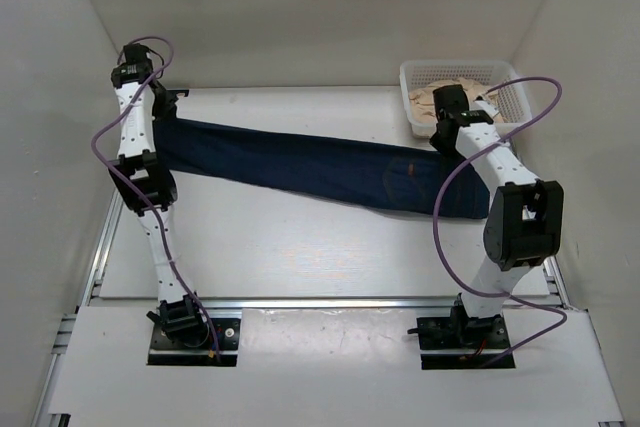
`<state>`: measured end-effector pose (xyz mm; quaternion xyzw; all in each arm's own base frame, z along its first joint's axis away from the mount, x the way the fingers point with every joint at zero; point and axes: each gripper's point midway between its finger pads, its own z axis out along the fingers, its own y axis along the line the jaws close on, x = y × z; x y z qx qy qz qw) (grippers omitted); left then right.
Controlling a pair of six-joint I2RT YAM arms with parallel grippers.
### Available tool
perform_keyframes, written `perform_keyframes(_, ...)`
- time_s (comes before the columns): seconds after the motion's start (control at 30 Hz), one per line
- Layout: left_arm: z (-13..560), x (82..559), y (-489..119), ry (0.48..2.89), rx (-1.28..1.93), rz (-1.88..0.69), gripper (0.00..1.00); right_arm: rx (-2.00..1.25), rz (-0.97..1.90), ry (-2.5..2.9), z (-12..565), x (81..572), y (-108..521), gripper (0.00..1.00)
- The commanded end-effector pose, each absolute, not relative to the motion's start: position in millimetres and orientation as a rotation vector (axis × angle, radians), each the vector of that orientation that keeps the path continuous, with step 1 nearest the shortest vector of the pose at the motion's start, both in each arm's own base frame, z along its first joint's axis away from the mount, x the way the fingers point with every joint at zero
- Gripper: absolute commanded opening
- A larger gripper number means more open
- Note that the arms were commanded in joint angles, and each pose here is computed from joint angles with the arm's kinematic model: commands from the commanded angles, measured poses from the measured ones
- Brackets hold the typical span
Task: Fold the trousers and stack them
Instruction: Fold the trousers
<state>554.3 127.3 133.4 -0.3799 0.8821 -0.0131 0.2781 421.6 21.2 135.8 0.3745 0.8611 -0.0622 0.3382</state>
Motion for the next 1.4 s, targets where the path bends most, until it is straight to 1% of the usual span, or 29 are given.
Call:
perform_keyframes(0.0, 182.0, 577.6, 138.8, 2.195, -0.973, -0.05, 0.1, 1.04, -0.258, 2.111, 158.7, 435.7, -16.1, 0.0)
perform_keyframes(0.1, 191.6, 558.0, 137.7, 2.208, -0.989, -0.02, 0.1, 1.027, -0.257, 2.132, 157.0, 433.6, -14.5, 0.0)
perform_keyframes(0.13, 183.9, 547.2, 139.7, 2.234, -1.01, 0.018, 0.1, 1.027, -0.258, 2.134, 156.9, 430.5, -14.9, 0.0)
perform_keyframes(0.17, 204.7, 537.5, 140.5, 2.203, -1.008, 0.035, 0.1, 1.027, -0.251, 2.126, 161.1, 426.5, -15.4, 0.0)
perform_keyframes(0.27, 217.3, 509.5, 146.6, 2.202, -1.027, 0.098, 0.1, 1.026, -0.243, 2.133, 161.8, 410.4, -15.7, 0.0)
perform_keyframes(0.33, 221.6, 496.5, 157.2, 2.201, -1.031, 0.139, 0.1, 1.026, -0.228, 2.115, 170.3, 400.0, -17.0, 0.0)
perform_keyframes(0.37, 223.9, 485.0, 157.3, 2.21, -1.041, 0.165, 0.1, 1.026, -0.239, 2.129, 164.3, 391.7, -18.0, 0.0)
perform_keyframes(0.57, 225.6, 430.4, 171.0, 2.241, -1.108, 0.296, 0.1, 1.014, -0.214, 2.117, 170.7, 356.8, -20.5, 0.0)
perform_keyframes(0.63, 224.3, 426.1, 170.0, 2.247, -1.098, 0.3, 0.1, 1.014, -0.209, 2.11, 174.2, 348.8, -21.5, 0.0)
perform_keyframes(0.8, 210.4, 423.5, 176.9, 2.271, -1.121, 0.336, 0.1, 1.004, -0.207, 2.107, 176.4, 344.7, -22.2, 0.0)
perform_keyframes(0.87, 213.3, 430.9, 179.4, 2.257, -1.118, 0.332, 0.1, 1.0, -0.227, 2.077, 185.8, 347.9, -26.6, 0.0)
perform_keyframes(0.97, 195.6, 448.3, 180.4, 2.284, -1.113, 0.335, 0.1, 0.992, -0.263, 2.104, 175.0, 360.4, -26.9, 0.0)
perform_keyframes(1.03, 180.6, 466.7, 178.8, 2.309, -1.101, 0.321, 0.1, 0.983, -0.254, 2.092, 178.9, 374.6, -25.4, 0.0)
perform_keyframes(1.07, 175.5, 472.8, 174.2, 2.327, -1.089, 0.32, 0.1, 0.982, -0.273, 2.117, 169.1, 379.9, -24.8, 0.0)
perform_keyframes(1.13, 164.3, 497.5, 173.4, 2.326, -1.071, 0.298, 0.1, 0.982, -0.262, 2.103, 173.3, 396.3, -22.9, 0.0)
perform_keyframes(1.17, 162.5, 507.5, 174.5, 2.315, -1.066, 0.282, 0.1, 0.981, -0.3, 2.122, 164.0, 402.9, -27.5, 0.0)
perform_keyframes(1.2, 159.6, 531.1, 168.9, 2.295, -1.036, 0.225, 0.1, 0.982, -0.276, 2.091, 173.6, 417.3, -26.0, 0.0)
perform_keyframes(1.23, 157.8, 542.1, 167.3, 2.284, -1.024, 0.19, 0.1, 0.985, -0.293, 2.073, 176.6, 424.5, -28.5, 0.02)
perform_keyframes(1.27, 159.2, 556.4, 165.6, 2.256, -1.004, 0.143, 0.1, 0.991, -0.307, 2.075, 171.3, 435.5, -33.4, 0.12)
perform_keyframes(1.3, 170.0, 570.3, 159.0, 2.218, -0.98, 0.061, 0.29, 0.983, -0.258, 2.055, 186.1, 449.5, -31.8, 0.49)
perform_keyframes(1.33, 165.1, 575.6, 154.9, 2.216, -0.988, 0.021, 0.4, 0.97, -0.238, 2.053, 191.4, 456.0, -29.2, 0.69)
perform_keyframes(1.37, 174.5, 577.7, 152.4, 2.196, -0.974, -0.004, 0.43, 0.954, -0.212, 2.042, 199.7, 461.4, -26.8, 0.81)
